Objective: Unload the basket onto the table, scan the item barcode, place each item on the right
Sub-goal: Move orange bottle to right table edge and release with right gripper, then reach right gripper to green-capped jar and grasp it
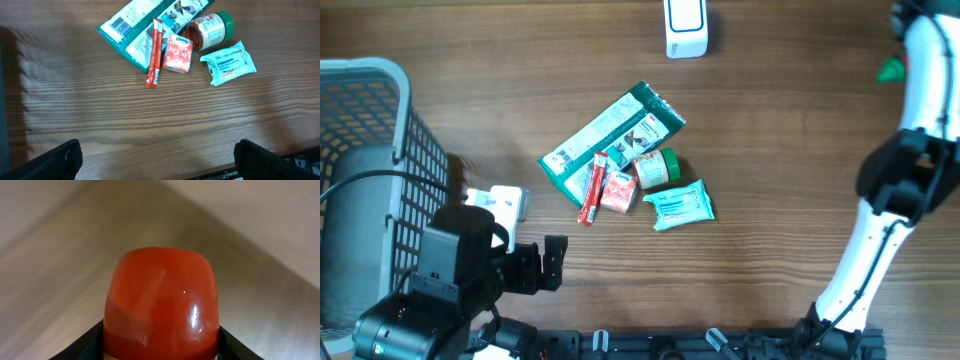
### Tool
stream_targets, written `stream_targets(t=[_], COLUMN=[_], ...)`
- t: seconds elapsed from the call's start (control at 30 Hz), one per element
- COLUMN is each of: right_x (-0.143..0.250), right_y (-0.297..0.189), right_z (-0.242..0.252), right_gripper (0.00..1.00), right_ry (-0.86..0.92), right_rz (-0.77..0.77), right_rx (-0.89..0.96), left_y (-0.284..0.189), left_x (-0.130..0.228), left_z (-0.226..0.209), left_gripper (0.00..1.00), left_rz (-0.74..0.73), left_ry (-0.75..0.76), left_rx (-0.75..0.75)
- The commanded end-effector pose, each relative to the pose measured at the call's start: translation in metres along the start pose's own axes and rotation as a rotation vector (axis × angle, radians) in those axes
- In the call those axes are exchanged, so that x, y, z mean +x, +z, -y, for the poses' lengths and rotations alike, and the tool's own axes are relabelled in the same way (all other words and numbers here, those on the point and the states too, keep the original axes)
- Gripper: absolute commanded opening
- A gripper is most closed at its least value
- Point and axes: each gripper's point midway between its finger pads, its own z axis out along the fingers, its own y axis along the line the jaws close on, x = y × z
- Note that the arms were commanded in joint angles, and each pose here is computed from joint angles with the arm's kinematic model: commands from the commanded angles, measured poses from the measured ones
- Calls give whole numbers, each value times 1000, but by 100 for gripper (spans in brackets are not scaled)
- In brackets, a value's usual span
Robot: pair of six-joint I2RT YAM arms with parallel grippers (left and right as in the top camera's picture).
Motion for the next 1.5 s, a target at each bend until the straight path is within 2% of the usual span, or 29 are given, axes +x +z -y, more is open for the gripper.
stream_targets(t=[0.0,0.03,0.1,0.27,0.33,0.37,0.43,0.47,0.5,0.6,0.63,0.67,0.8,0.83,0.93,1.0,1.07,1.17,1.27,1.33,1.37,1.47], right_x=[6,21,38,70,75,74,63,54,32,-18,-38,-56,-55,-38,6,70,113,194,268,304,319,352], right_y=[55,85,112,155,161,160,149,141,120,54,17,-50,-159,-215,-285,-329,-356,-400,-415,-402,-395,-371], right_z=[65,84,110,186,194,196,196,196,196,201,188,158,102,68,6,-41,-63,-90,-113,-122,-124,-115], right_gripper=[27,27,31,33,48,63,85,91,99,99,100,99,99,99,100,99,99,99,99,100,100,100], right_ry=[73,39,57,260,312,322,335,344,366,495,534,576,513,420,153,-58,-185,-497,-817,-848,-783,-315], right_rz=[-78,-128,-166,-251,-290,-304,-297,-279,-234,-124,-102,-109,-125,-134,-149,-250,-309,-364,-367,-422,-486,-766], right_rx=[77,68,106,191,144,128,99,83,50,-32,-162,-391,-633,-717,-854,-918,-944,-992,-1003,-909,-847,-543], left_y=[-3,-3,-3,-3,-3,-3,-3,-3,-3,-3,-3,-3,-3,-3,-3,-3,-3,-3,-3,-3,-3,-3], left_x=[-2,-2,-2,-2,-2,-2,-2,-2,-2,-2,-2,-2,-2,-2,-2,-2,-2,-2,-2,-2,-2,-2], left_z=[1,1,1,1,1,1,1,1,1,1,1,1,1,1,1,1,1,1,1,1,1,1], left_gripper=[100,100,100,100,100,100,100,100,100,100,100,100,100,100,100,100,100,100,100,100,100,100], left_rz=[13,13,13,13,13,13,13,13,13,13,13,13,13,13,13,13,13,13,13,13,13,13], left_ry=[8,8,8,8,8,8,8,8,8,8,8,8,8,8,8,8,7,8,8,8,8,8], left_rx=[3,3,3,3,3,3,3,3,3,3,3,3,3,3,3,3,2,3,3,3,3,3])
